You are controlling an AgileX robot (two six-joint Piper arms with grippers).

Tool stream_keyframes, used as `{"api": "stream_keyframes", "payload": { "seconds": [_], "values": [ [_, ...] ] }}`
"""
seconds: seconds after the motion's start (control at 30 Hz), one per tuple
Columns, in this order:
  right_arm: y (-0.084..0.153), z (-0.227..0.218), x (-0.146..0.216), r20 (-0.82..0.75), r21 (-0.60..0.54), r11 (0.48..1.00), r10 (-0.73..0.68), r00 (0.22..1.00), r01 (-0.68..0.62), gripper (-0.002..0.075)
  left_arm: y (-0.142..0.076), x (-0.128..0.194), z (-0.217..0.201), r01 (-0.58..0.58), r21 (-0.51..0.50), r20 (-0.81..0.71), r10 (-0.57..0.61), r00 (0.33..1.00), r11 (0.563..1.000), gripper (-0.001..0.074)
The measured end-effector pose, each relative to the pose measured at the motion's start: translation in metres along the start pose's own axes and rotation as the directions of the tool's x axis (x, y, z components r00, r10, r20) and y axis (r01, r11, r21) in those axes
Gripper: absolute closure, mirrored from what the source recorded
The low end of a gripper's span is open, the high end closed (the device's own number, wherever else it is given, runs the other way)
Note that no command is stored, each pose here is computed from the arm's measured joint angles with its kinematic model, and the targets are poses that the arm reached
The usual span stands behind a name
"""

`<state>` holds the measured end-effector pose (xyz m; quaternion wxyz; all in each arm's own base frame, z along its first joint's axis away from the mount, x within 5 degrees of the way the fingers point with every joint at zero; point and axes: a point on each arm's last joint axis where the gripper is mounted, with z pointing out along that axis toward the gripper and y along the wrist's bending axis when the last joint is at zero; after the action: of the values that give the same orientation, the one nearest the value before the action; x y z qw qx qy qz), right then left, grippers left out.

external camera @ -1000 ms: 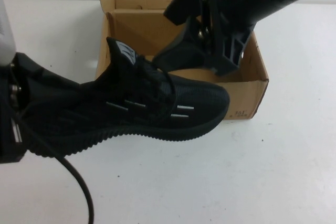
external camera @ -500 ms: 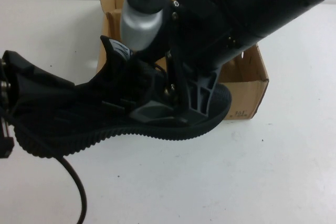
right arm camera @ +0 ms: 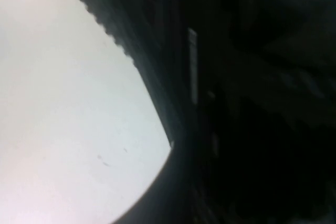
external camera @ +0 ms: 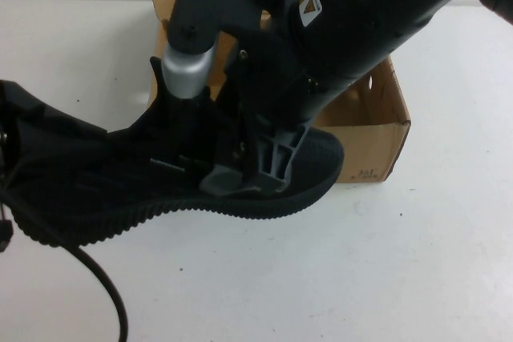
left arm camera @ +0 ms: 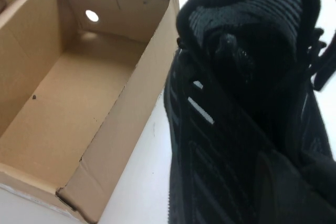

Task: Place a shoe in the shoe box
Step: Hand over the shoe, then place the shoe in the shoe box

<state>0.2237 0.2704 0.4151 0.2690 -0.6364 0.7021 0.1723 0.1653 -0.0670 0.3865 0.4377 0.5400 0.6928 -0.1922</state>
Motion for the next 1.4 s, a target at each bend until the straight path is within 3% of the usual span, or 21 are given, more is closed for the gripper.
{"api": "stream_keyframes", "payload": {
  "seconds": [0.1,0.17,0.23,0.3,0.37,0.43,0.57,0.7,0.77,0.87,0.97,1.13,1.27,1.4],
  "values": [
    [0.003,0.001,-0.003,0.03,-0.032,0.999,-0.018,0.999,0.019,0.0089,-0.001,0.0,0.0,0.0,0.008,-0.001,0.0,1.0,1.0,0.071],
    [0.005,0.0,-0.005,0.055,-0.053,0.998,-0.021,0.998,0.024,0.0134,-0.002,0.0,0.0,-0.002,0.013,-0.003,0.002,1.0,1.0,0.071],
    [0.007,0.0,-0.007,0.083,-0.074,0.997,-0.017,0.996,0.023,0.0257,-0.002,0.0,0.0,-0.003,0.019,-0.006,0.003,1.0,1.0,0.071],
    [0.007,0.0,-0.008,0.095,-0.083,0.995,-0.038,0.995,0.046,0.0492,-0.003,0.001,0.0,-0.004,0.028,-0.013,0.005,1.0,1.0,0.071],
    [0.007,-0.001,-0.008,0.103,-0.085,0.994,-0.066,0.993,0.074,0.0614,-0.003,0.001,0.0,-0.005,0.028,-0.015,0.005,1.0,1.0,0.071],
    [0.007,-0.001,-0.008,0.105,-0.085,0.993,-0.074,0.992,0.083,0.0671,-0.003,0.001,-0.001,-0.005,0.027,-0.011,0.006,1.0,1.0,0.0711],
    [0.007,-0.001,-0.008,0.103,-0.088,0.992,-0.076,0.992,0.086,0.0694,-0.004,0.0,-0.001,0.007,0.028,-0.008,-0.007,1.0,1.0,0.0711],
    [0.007,-0.001,-0.008,0.106,-0.091,0.992,-0.075,0.992,0.084,0.0697,-0.003,-0.001,-0.001,0.151,0.027,0.005,-0.151,0.988,0.988,0.066],
    [0.008,0.0,-0.009,0.116,-0.106,0.991,-0.068,0.991,0.081,0.0699,-0.003,-0.005,-0.001,0.218,0.027,0.04,-0.219,0.975,0.976,0.054],
    [0.011,0.0,-0.01,0.123,-0.124,0.989,-0.064,0.99,0.079,0.07,0.0,-0.007,-0.001,0.336,0.021,0.065,-0.336,0.939,0.942,0.0225],
    [0.011,0.0,-0.01,0.12,-0.126,0.989,-0.065,0.991,0.08,0.0702,0.004,-0.008,-0.001,0.41,-0.011,0.091,-0.408,0.909,0.912,0.0096],
    [0.003,0.005,-0.003,0.037,-0.061,0.997,-0.04,0.999,0.043,0.0703,0.008,-0.008,-0.001,0.438,-0.048,0.116,-0.43,0.895,0.898,0.0067],
    [-0.016,0.009,0.01,-0.061,0.036,0.999,-0.023,0.998,0.026,0.0703,0.013,-0.007,-0.002,0.465,-0.102,0.132,-0.451,0.883,0.88,0.0066],
    [-0.046,0.002,0.026,-0.085,0.104,0.994,0.052,0.995,-0.043,0.0703,0.021,-0.001,-0.003,0.545,-0.191,0.135,-0.528,0.839,0.817,0.0069]
  ]
}}
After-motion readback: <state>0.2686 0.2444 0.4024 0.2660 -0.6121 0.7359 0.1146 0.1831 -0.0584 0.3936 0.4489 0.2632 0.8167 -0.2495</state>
